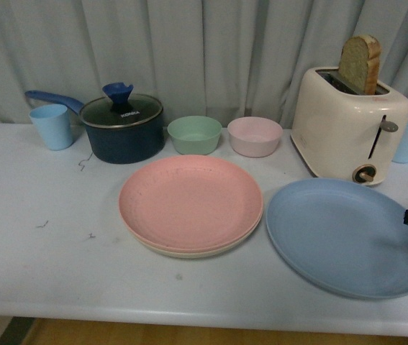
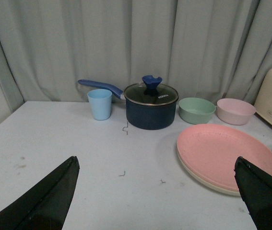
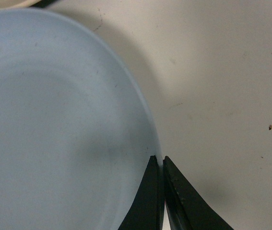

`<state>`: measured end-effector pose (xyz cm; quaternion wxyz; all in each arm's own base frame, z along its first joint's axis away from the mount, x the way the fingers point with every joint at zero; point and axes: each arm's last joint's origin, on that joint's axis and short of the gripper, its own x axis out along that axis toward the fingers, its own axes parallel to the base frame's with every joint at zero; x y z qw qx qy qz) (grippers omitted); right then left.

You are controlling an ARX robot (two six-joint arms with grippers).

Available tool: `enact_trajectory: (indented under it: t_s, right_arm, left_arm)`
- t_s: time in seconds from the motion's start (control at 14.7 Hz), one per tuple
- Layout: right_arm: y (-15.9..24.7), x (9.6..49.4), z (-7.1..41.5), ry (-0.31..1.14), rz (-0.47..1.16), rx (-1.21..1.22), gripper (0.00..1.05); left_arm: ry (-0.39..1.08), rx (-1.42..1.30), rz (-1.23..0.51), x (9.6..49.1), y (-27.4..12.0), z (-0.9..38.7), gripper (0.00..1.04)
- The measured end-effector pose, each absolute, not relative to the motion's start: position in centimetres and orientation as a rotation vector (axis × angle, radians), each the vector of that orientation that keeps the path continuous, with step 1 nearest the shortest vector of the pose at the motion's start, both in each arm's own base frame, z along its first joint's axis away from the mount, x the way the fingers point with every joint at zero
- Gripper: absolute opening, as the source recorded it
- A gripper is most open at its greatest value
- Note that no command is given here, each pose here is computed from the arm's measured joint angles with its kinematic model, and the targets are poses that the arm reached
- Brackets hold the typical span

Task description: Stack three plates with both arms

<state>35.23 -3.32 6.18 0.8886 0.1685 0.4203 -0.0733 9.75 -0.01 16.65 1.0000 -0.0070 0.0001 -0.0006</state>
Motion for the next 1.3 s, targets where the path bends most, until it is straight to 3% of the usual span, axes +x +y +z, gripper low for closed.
enact_trajectory:
  t_s: [0.27,0.61,0.75,1.3]
  right_arm:
    - [-3.7,32.7,7.9,0.825,-0.12,0.368,0.02]
    - [-3.4,29.7,16.9,0.563,-0.027,0.38,0.02]
    - [-1.0,31.8,18.9,0.493,0.059,0.387,0.02]
    - [12.6,41.6,14.0,0.751,0.139,0.366,0.02]
  left_arm:
    - [0.0,-0.014,-0.002,9.8,0.0,16.6,0.98]
    - [0.0,-0.014,-0.002,9.8,0.0,16.6,0.98]
    - [0.0,-0.014,-0.001,9.8,0.0,16.6,0.98]
    - [0.0,-0.014,-0.002,9.8,0.0,16.6,0.98]
